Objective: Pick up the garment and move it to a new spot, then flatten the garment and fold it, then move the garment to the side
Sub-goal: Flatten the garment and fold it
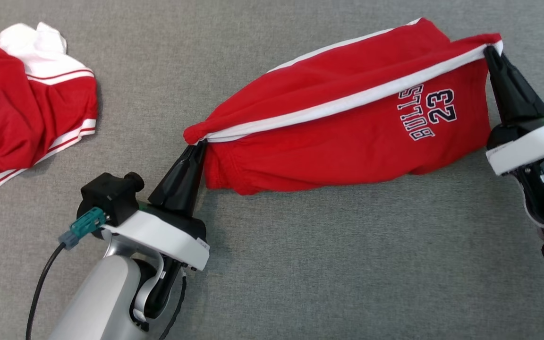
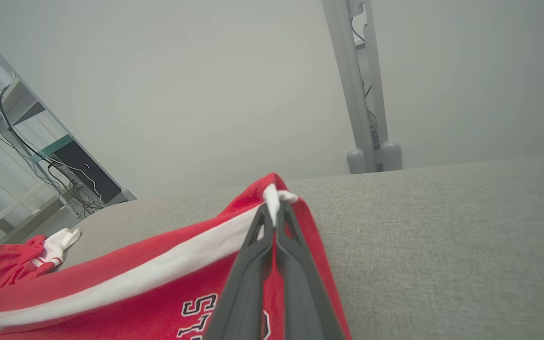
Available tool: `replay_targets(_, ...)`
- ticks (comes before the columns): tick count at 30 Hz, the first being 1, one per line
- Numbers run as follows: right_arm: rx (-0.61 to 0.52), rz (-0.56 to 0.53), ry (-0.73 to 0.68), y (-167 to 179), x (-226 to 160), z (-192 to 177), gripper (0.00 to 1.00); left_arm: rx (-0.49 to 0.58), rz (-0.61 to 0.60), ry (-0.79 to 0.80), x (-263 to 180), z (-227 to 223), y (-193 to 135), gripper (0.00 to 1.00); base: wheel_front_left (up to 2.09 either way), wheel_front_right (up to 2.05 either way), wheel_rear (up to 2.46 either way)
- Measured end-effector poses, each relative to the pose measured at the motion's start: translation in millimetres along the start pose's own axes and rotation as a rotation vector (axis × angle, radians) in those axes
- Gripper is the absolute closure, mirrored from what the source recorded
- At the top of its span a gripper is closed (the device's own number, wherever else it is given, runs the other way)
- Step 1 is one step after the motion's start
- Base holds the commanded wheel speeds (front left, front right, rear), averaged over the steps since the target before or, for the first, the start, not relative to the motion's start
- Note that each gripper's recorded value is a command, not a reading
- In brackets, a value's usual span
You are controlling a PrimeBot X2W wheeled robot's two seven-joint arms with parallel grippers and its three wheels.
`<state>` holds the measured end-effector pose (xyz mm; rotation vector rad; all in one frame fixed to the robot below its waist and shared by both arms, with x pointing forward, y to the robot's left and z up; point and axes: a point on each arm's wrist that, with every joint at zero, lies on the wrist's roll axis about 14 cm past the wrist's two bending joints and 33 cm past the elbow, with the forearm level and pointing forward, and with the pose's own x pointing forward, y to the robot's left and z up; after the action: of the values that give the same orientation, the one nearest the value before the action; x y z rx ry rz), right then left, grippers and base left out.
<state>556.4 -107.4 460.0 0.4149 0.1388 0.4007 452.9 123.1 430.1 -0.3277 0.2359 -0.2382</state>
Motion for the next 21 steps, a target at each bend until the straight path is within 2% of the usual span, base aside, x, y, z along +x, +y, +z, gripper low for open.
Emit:
replay_targets(6,0.014,0.030,0.047,0.9,36.1,-19.3,1.00,0.004,0.034,0.021,8.5,-9.9,18.0,1.00,0.00,0.00,0.00)
replay_targets(11,0.024,0.023,0.078,-2.7,46.4,-32.4,1.00,0.001,0.033,0.039,13.8,-17.3,20.6,1.00,0.00,0.00,0.00)
replay_targets(12,0.027,0.022,0.084,-3.3,47.7,-34.7,0.87,0.000,0.030,0.044,15.1,-19.2,20.1,0.71,0.00,0.00,0.00)
replay_targets(13,0.024,0.021,0.084,-4.0,49.0,-35.4,0.49,-0.001,0.027,0.052,15.8,-21.8,19.9,0.25,0.00,0.00,0.00)
replay_targets(14,0.025,0.021,0.081,-3.9,49.5,-35.8,0.00,0.002,0.025,0.052,16.5,-22.9,19.9,0.00,0.00,0.00,0.00)
replay_targets(21,-0.025,0.003,0.035,-9.7,42.1,-26.1,0.00,0.058,0.039,-0.007,18.5,-13.6,21.6,0.00,0.00,0.00,0.00)
